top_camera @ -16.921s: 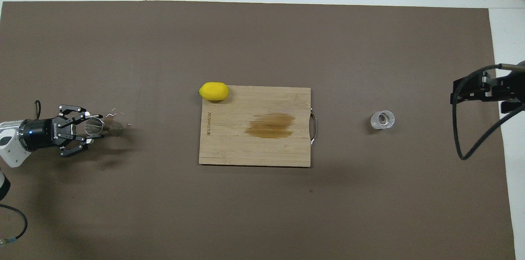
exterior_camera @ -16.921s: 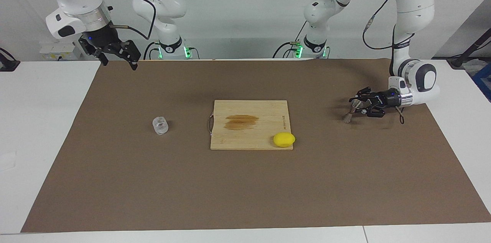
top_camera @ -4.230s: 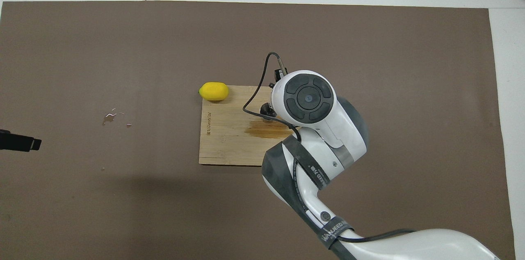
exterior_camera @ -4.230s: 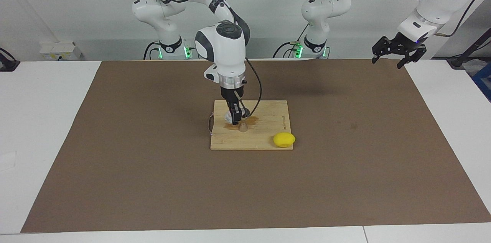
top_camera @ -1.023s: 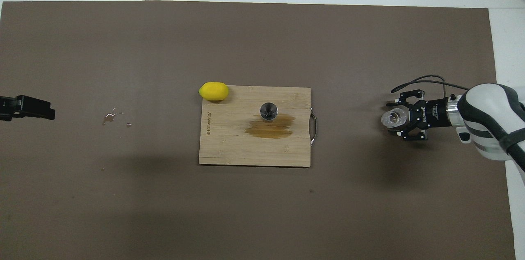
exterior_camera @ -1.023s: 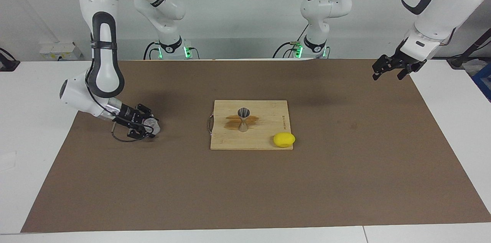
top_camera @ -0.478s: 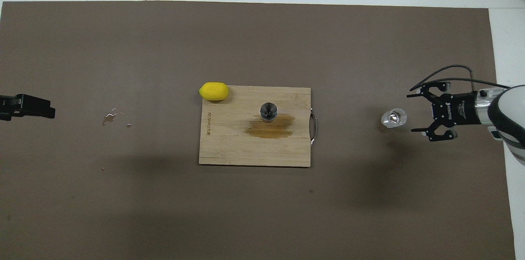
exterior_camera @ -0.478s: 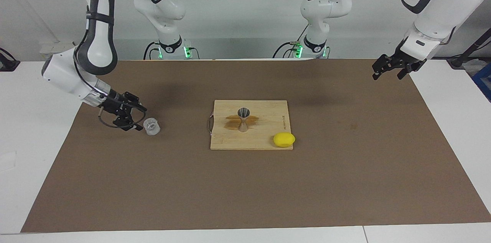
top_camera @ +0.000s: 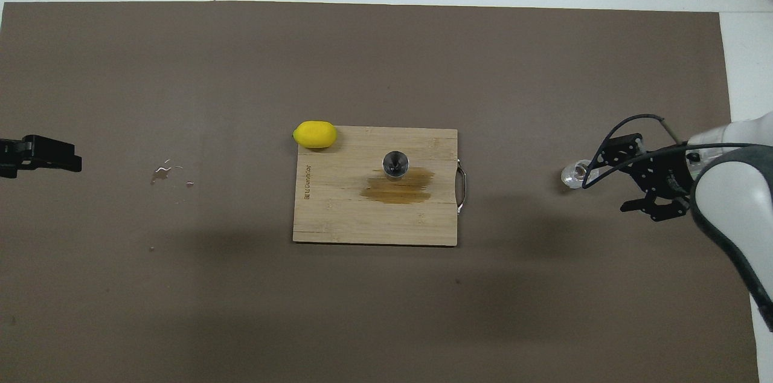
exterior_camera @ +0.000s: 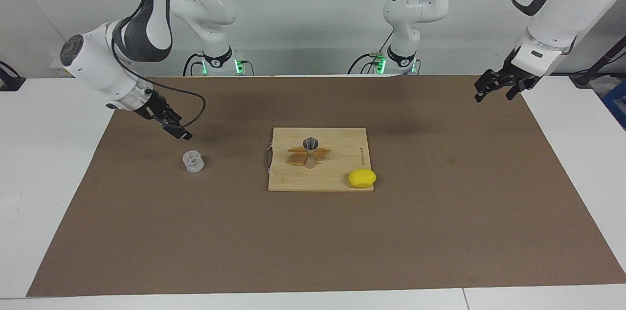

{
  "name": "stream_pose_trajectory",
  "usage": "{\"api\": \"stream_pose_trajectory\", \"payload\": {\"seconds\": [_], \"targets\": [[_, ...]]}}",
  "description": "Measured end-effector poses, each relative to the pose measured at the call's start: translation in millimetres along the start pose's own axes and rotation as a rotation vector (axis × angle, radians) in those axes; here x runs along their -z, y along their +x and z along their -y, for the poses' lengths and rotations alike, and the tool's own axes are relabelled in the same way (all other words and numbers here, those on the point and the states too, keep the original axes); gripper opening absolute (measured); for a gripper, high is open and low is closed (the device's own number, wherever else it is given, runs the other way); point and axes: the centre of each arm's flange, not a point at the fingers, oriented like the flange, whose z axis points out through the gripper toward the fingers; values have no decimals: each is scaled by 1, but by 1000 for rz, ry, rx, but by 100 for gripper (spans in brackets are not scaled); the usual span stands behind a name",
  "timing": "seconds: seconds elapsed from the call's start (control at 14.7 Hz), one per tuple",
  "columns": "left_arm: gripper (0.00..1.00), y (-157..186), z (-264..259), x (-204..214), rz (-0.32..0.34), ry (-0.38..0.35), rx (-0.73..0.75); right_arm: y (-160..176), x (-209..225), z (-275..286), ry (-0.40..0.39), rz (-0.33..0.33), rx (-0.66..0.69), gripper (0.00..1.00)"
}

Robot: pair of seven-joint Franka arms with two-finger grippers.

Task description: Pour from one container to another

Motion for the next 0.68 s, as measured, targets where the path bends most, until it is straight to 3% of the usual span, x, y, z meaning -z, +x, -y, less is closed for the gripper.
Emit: {"api": "stream_pose_trajectory", "payload": {"seconds": [0.34, 0.48, 0.68], "targets": [[100, -1, 0, 3, -5, 0, 2, -54, 16, 64, -201, -176, 409, 100], [100, -2, -1, 6, -9, 0, 2, -74, 35, 85, -243, -215, 476, 100], [100, -5, -1, 6, 1, 0, 1, -85, 86, 98, -242, -234, 487, 100]]}}
